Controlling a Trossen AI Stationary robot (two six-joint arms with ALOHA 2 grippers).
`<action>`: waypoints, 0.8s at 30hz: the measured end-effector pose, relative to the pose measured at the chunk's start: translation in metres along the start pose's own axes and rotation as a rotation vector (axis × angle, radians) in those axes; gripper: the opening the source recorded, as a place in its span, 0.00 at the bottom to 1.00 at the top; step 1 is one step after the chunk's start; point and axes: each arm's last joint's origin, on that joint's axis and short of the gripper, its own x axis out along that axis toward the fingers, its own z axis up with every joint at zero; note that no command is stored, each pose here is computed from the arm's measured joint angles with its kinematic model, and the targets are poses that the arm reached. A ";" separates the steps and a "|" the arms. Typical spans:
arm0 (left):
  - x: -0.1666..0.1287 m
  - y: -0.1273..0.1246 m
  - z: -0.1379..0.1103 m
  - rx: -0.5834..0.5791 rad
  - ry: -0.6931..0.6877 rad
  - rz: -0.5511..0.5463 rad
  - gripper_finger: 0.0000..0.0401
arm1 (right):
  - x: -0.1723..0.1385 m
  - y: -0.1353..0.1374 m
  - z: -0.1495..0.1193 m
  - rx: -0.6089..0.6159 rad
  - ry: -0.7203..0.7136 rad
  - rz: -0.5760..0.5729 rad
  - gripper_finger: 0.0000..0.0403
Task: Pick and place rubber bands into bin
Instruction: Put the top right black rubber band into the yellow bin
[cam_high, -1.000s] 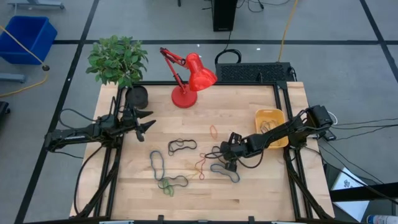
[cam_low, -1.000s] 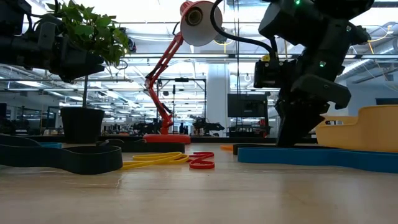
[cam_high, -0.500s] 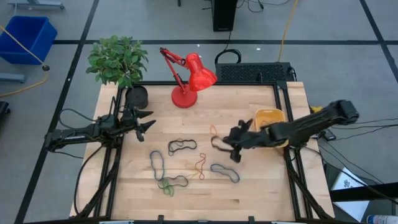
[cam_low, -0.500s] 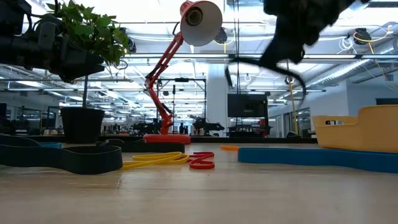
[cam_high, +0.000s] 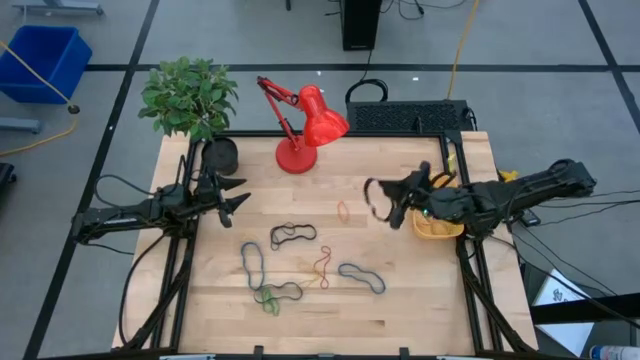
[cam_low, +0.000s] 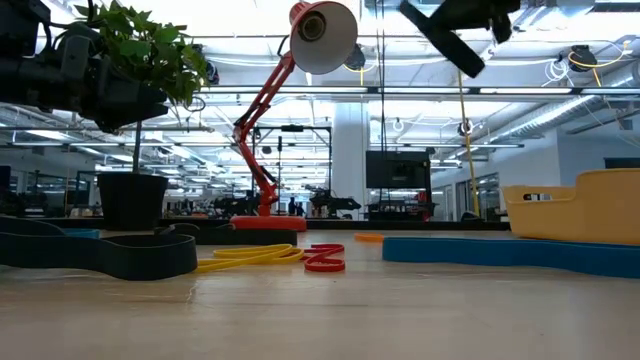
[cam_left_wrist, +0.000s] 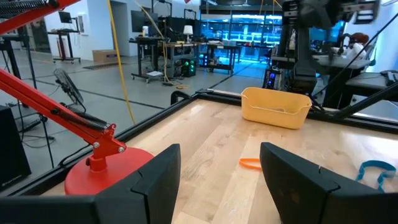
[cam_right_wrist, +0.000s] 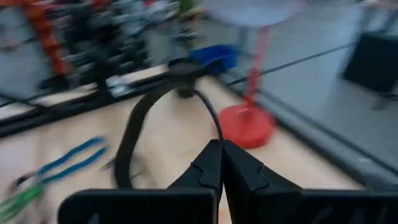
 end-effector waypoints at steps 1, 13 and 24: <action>0.000 0.000 0.000 0.000 0.000 0.000 0.57 | -0.002 -0.003 0.001 0.008 -0.007 -0.028 0.00; 0.000 0.000 0.000 0.001 -0.001 0.003 0.57 | -0.018 -0.046 0.009 0.074 0.443 -0.359 0.00; 0.000 0.000 0.000 0.002 -0.002 0.003 0.57 | -0.014 -0.070 -0.045 0.208 0.944 -0.581 0.00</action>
